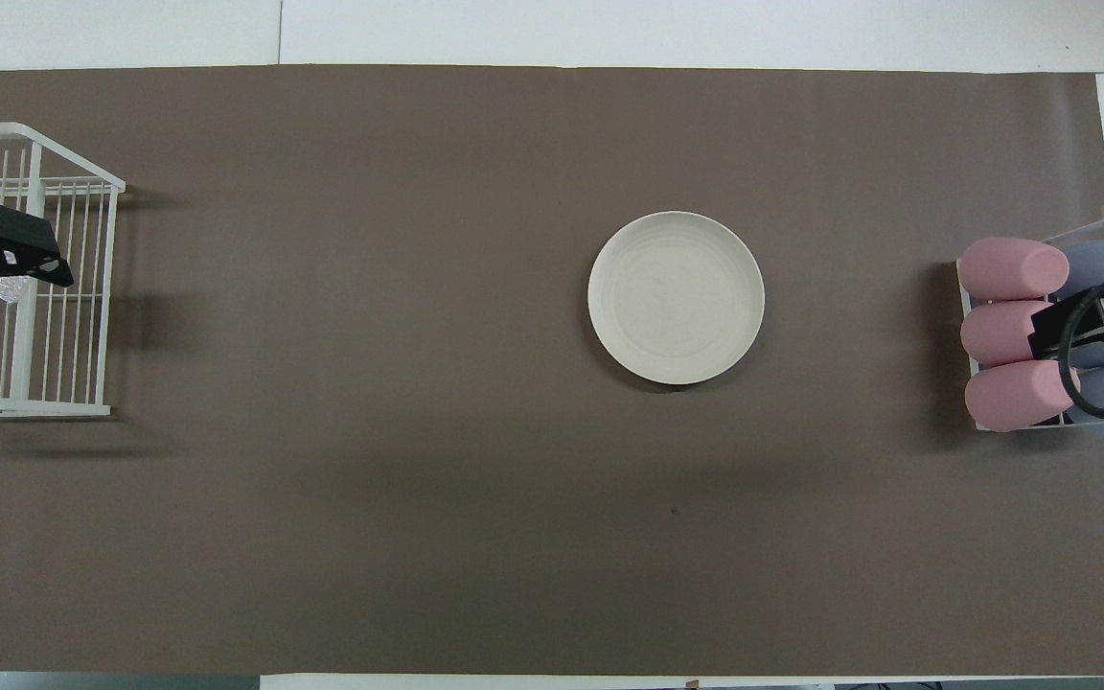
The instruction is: Wipe plate with sponge
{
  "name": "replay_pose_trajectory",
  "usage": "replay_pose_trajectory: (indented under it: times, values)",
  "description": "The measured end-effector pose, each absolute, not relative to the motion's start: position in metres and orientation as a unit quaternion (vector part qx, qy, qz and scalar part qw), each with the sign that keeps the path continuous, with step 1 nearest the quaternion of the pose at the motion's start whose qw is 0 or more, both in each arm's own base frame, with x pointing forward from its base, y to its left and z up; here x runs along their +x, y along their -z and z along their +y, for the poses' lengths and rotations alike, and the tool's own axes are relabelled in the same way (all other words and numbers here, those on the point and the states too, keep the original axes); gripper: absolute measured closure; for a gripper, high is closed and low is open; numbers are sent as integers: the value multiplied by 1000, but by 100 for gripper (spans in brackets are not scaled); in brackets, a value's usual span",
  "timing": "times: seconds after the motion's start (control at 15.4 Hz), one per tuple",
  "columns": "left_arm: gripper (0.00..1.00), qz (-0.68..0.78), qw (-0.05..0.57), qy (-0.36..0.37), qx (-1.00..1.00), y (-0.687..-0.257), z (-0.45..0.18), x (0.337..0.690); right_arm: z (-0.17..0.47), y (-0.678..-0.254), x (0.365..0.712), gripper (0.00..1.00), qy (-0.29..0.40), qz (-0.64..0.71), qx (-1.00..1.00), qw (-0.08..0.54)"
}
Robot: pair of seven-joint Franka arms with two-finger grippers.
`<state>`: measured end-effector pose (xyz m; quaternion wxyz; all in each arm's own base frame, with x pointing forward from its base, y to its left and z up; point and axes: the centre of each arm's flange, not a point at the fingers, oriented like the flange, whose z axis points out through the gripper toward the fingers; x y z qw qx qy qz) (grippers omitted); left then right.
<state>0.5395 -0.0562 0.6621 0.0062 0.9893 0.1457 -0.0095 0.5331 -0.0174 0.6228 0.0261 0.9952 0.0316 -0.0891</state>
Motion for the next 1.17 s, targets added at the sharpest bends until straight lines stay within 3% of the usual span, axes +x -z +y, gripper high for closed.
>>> replay_pose_trajectory:
  times: [1.17]
  values:
    - [0, 3, 16, 41, 999, -637, -64, 540, -17, -623, 533, 0, 89, 32, 995, 26]
